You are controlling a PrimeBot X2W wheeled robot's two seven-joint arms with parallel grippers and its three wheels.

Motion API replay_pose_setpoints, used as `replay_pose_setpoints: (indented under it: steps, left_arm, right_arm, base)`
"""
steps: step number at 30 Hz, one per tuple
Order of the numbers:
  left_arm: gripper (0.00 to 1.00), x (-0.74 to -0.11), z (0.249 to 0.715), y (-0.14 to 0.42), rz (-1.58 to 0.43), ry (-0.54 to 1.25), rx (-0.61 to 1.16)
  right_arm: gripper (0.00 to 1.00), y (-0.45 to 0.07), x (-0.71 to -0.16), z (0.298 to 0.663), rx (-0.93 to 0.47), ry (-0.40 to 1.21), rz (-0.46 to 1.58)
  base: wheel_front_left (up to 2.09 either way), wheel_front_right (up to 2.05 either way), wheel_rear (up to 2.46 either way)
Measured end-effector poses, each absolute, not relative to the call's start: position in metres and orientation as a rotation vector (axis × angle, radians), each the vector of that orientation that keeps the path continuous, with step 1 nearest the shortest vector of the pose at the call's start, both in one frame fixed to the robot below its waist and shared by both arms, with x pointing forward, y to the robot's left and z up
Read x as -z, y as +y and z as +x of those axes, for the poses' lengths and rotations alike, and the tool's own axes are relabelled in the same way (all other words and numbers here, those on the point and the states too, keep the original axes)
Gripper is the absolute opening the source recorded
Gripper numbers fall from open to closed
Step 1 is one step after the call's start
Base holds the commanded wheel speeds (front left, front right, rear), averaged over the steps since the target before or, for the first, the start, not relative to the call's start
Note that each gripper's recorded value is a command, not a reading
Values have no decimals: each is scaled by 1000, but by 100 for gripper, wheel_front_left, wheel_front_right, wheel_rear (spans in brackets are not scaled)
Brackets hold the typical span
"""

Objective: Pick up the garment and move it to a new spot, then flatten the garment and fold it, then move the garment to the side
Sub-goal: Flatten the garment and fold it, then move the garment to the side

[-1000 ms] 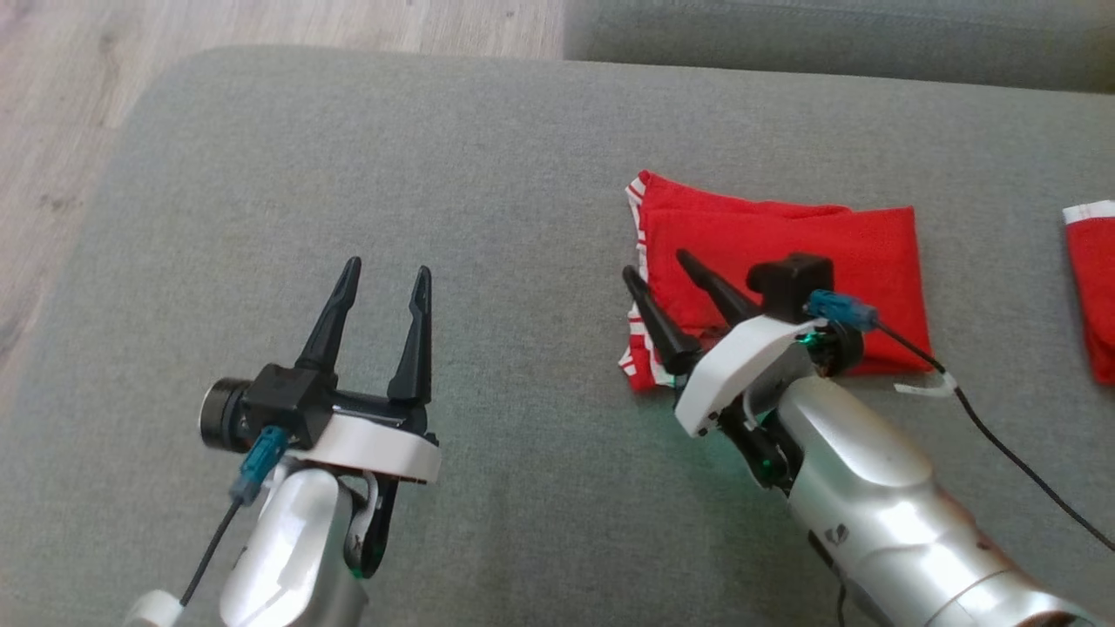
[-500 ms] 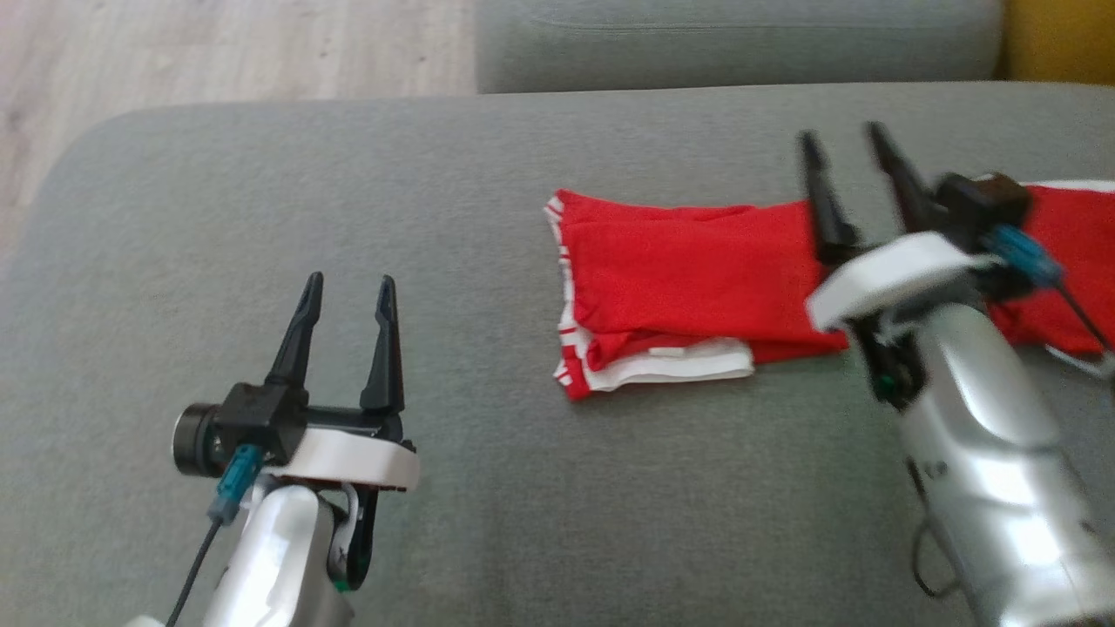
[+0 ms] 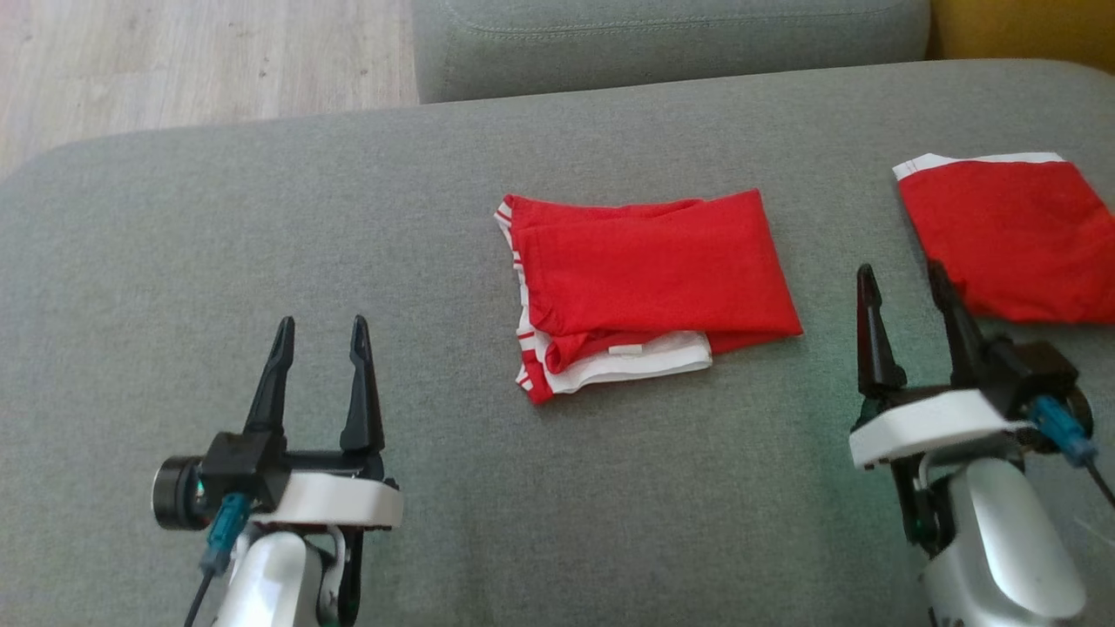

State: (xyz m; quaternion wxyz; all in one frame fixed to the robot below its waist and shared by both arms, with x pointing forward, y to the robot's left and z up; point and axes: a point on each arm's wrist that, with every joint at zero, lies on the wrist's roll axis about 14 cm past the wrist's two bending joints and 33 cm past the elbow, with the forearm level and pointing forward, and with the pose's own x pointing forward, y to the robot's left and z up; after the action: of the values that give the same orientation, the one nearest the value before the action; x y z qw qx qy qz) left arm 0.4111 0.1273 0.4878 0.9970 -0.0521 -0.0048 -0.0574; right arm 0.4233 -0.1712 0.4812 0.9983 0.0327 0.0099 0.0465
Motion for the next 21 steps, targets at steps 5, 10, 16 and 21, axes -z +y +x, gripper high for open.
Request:
replay_pose_setpoints:
  steps: [5,10,16,21]
  left_arm:
    - [100,-487,410,124,-110,-6,133]
    - [100,-481,411,123,-115,10,143]
    - [100,-473,427,118,-108,24,166]
    - [100,-463,441,118,-106,43,168]
  right_arm:
    - [100,-169,-482,420,-93,14,95]
    - [100,-166,-475,423,-100,34,97]
    - [100,-156,-439,439,-129,180,81]
    - [100,-142,-420,470,-154,270,115]
  base:
    - [0,0,0]
    - [0,0,0]
    - [0,0,0]
    - [0,0,0]
